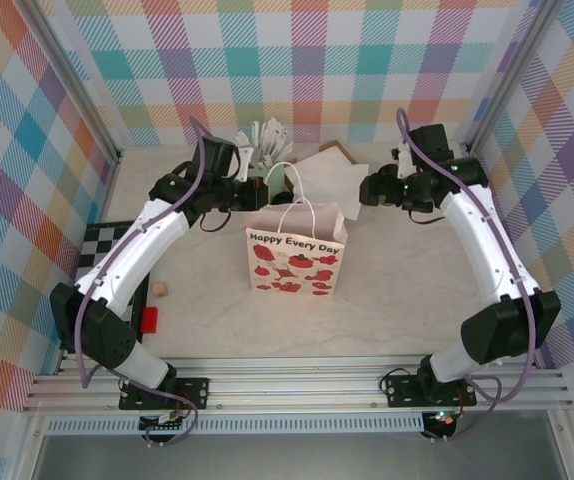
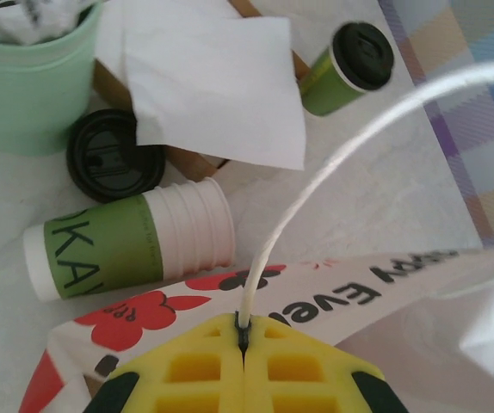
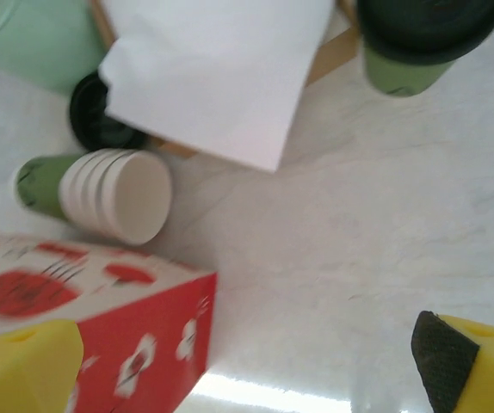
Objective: Pack the takeout coffee
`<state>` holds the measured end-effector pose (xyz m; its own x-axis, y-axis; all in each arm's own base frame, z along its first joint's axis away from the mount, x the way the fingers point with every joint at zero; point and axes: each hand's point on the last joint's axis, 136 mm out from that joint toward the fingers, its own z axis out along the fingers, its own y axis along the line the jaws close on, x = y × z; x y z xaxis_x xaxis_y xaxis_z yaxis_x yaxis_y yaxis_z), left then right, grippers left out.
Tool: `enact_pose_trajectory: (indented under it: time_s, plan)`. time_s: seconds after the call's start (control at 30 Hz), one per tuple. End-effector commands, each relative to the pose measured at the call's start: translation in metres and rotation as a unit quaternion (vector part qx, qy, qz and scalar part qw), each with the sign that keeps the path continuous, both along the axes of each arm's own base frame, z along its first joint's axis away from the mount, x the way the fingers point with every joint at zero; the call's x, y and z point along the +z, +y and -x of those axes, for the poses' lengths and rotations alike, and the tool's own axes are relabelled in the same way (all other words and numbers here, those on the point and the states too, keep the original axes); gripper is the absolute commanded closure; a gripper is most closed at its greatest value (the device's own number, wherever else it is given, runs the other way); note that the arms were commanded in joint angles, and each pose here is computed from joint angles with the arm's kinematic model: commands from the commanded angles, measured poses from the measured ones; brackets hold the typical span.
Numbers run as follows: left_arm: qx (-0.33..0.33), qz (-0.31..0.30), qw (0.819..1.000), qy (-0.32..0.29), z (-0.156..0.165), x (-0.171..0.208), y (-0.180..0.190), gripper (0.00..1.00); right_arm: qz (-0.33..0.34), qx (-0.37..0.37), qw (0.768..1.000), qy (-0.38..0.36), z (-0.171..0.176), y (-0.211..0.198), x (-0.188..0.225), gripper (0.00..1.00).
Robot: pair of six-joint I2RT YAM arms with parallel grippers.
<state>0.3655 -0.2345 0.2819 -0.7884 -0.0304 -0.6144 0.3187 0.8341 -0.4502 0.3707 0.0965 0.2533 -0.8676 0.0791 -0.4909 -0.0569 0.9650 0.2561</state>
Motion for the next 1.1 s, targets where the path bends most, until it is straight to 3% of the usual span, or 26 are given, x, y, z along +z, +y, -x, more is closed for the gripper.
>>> enact_pose_trajectory:
  time_s: [0.0,0.2,0.43,0.6,1.07]
  plan:
    - [0.096,0.043,0.994,0.016,0.001,0.013,0.01,1.0,-0.008,-0.02,1.0,-0.013,-0.048,-0.026,-0.025,0.0]
    - [0.171,0.083,0.981,0.04,0.002,0.014,0.008,1.0,-0.034,-0.047,0.998,0.035,-0.106,-0.049,-0.059,0.0]
    - [0.193,0.09,0.975,0.068,0.001,-0.007,0.003,1.0,-0.052,-0.059,0.995,0.057,-0.149,-0.057,-0.089,0.0]
    - [0.181,0.074,0.979,0.06,-0.001,-0.01,0.003,1.0,-0.077,-0.055,0.994,0.062,-0.164,-0.05,-0.095,0.0]
    - [0.176,0.048,0.982,0.054,-0.003,-0.014,0.006,1.0,-0.04,-0.087,0.993,0.075,-0.171,-0.064,-0.11,0.0]
